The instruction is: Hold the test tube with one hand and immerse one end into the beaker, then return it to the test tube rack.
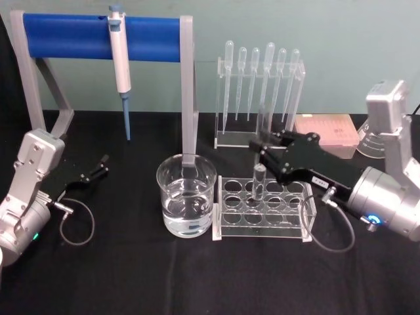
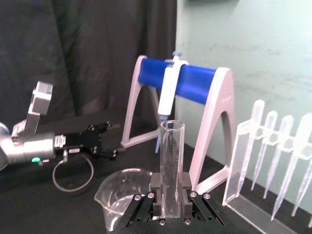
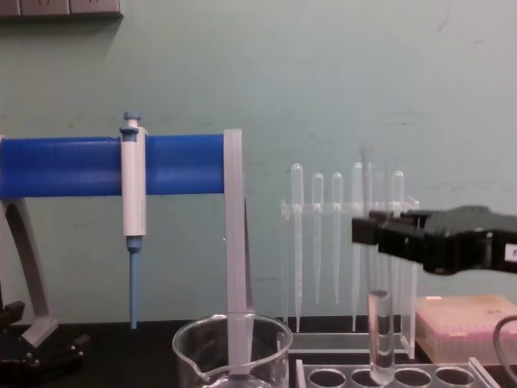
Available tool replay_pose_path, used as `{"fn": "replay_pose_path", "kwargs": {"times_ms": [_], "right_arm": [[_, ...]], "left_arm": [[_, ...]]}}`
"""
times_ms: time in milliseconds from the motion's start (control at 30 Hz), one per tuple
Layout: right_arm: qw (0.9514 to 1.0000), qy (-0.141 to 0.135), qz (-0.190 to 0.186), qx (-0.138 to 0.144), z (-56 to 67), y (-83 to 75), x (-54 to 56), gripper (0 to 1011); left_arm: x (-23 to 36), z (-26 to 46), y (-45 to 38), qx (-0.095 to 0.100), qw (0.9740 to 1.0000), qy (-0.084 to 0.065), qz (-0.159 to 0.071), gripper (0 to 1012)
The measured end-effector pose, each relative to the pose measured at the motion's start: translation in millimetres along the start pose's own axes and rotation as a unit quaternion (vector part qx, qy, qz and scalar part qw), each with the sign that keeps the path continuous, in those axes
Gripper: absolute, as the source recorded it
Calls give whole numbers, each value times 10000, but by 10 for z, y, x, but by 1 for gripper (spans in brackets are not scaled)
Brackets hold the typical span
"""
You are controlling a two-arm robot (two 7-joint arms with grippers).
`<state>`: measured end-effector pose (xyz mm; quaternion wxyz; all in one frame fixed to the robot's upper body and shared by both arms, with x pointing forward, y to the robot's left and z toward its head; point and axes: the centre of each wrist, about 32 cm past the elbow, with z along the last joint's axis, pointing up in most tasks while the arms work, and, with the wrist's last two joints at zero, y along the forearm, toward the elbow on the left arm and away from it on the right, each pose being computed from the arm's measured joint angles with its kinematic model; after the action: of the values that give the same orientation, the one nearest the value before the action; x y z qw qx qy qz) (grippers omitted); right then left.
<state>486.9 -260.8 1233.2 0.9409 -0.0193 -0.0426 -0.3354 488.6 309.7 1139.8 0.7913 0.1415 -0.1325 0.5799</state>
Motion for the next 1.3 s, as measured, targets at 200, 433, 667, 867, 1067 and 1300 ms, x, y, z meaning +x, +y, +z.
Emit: {"fn": "replay_pose_path", "kwargs": {"times_ms": [200, 433, 667, 867, 1067, 1300], "right_arm": [[9999, 52, -130, 70, 16, -29, -18, 227], [9999, 49, -131, 71, 19, -30, -16, 226], [9999, 47, -120, 72, 20, -29, -16, 226], [9999, 46, -113, 73, 20, -28, -16, 226], [9999, 46, -108, 71, 20, -27, -15, 226], [9999, 45, -106, 72, 20, -27, -14, 226]], "left_arm": [[0, 0, 0, 1, 10000, 0, 0, 1000], [0, 0, 0, 0, 10000, 0, 0, 1000], [0, 0, 0, 1, 10000, 0, -1, 1000], [0, 0, 0, 0, 10000, 0, 0, 1000], [0, 0, 0, 0, 10000, 0, 0, 1000], [0, 0, 0, 0, 10000, 0, 0, 1000]]}}
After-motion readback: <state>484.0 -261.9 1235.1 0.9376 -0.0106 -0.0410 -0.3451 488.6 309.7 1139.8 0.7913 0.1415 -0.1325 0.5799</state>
